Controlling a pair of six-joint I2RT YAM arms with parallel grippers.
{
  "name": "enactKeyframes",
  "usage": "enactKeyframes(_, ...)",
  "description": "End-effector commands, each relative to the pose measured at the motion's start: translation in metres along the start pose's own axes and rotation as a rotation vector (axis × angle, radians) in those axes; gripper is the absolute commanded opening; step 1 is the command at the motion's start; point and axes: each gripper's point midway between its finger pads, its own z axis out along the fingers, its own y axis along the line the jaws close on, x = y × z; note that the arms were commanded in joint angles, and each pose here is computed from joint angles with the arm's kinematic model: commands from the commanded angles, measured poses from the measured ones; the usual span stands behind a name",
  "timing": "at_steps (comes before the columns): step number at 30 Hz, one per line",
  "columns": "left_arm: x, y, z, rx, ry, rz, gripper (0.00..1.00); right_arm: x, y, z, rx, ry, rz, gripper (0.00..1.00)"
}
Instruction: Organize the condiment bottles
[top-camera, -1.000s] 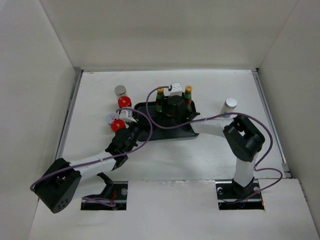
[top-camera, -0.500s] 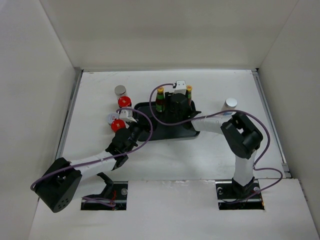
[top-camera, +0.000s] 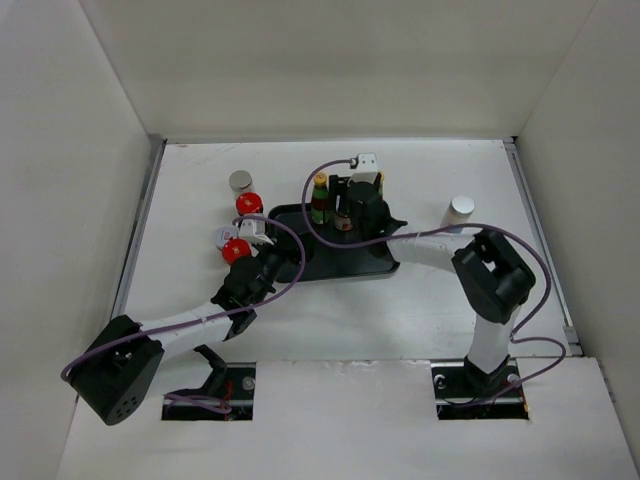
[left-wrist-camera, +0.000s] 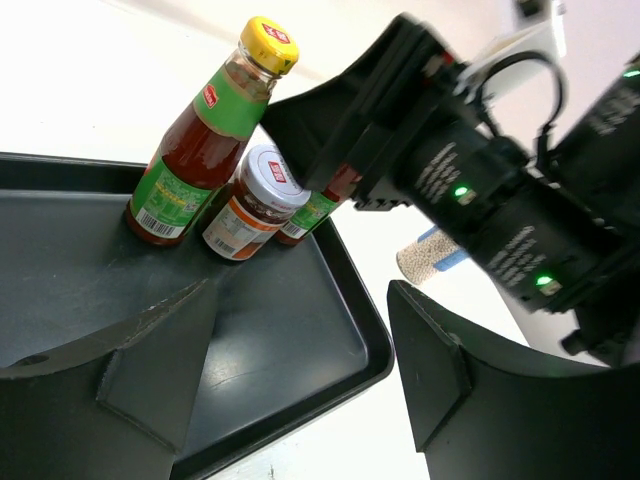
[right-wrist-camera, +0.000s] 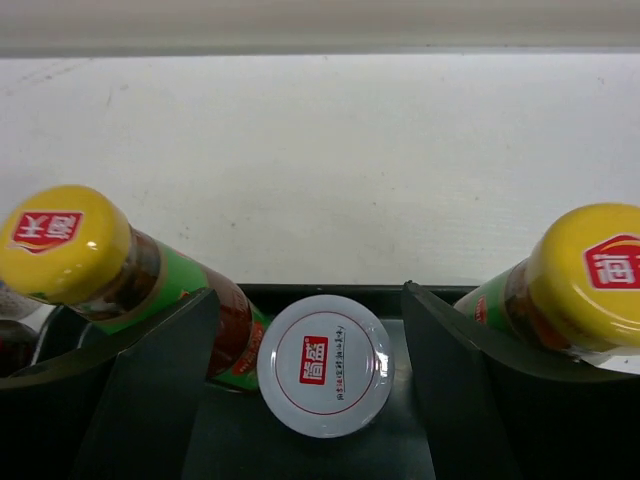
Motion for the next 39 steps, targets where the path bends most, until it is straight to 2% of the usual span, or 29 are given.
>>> enactKeyframes(1, -0.02, -0.014, 0.002, 0.048, -0.068, -0.02, 0.68, -0.048, 0.017, -0.016, -0.053, -0.114, 0.095, 0.79)
enactKeyframes(7, -0.022, -0.015, 0.002, 0.05, -0.07, -0.014, 0.67, -0.065, 0.023, -0.061, -0.089, -0.145, 0.104, 0.71)
enactKeyframes(9, -0.021, -0.016, 0.003, 0.051, -0.067, -0.014, 0.67, -0.07, 0.008, -0.08, -0.067, -0.164, 0.114, 0.6)
enactKeyframes(12, -0.017, -0.016, 0.004, 0.051, -0.056, -0.012, 0.67, -0.074, -0.024, -0.112, -0.043, -0.185, 0.151, 0.36)
enactKeyframes(14, -0.013, -0.016, 0.005, 0.052, -0.045, -0.015, 0.67, -0.079, -0.064, -0.129, 0.022, -0.205, 0.171, 0.33)
enactKeyframes(16, -0.01, -0.016, 0.007, 0.053, -0.036, -0.016, 0.67, -0.08, -0.11, -0.143, 0.127, -0.205, 0.185, 0.36)
enactKeyframes(17, -0.009, -0.016, 0.007, 0.055, -0.031, -0.018, 0.67, -0.08, -0.135, -0.149, 0.197, -0.199, 0.204, 0.41)
enactKeyframes(21, -0.009, -0.016, 0.007, 0.064, -0.03, -0.017, 0.67, -0.063, -0.217, -0.163, 0.458, -0.14, 0.267, 0.77)
enactKeyframes(23, -0.008, -0.016, 0.007, 0.062, -0.029, -0.018, 0.67, -0.054, -0.239, -0.16, 0.533, -0.089, 0.253, 0.85)
enactKeyframes(28, -0.005, -0.017, 0.008, 0.065, -0.019, -0.016, 0.67, -0.046, -0.25, -0.129, 0.536, 0.023, 0.219, 0.92)
enactKeyframes(39, -0.004, -0.013, 0.009, 0.056, -0.017, -0.017, 0.68, -0.035, -0.279, -0.091, 0.635, 0.065, 0.191, 0.91)
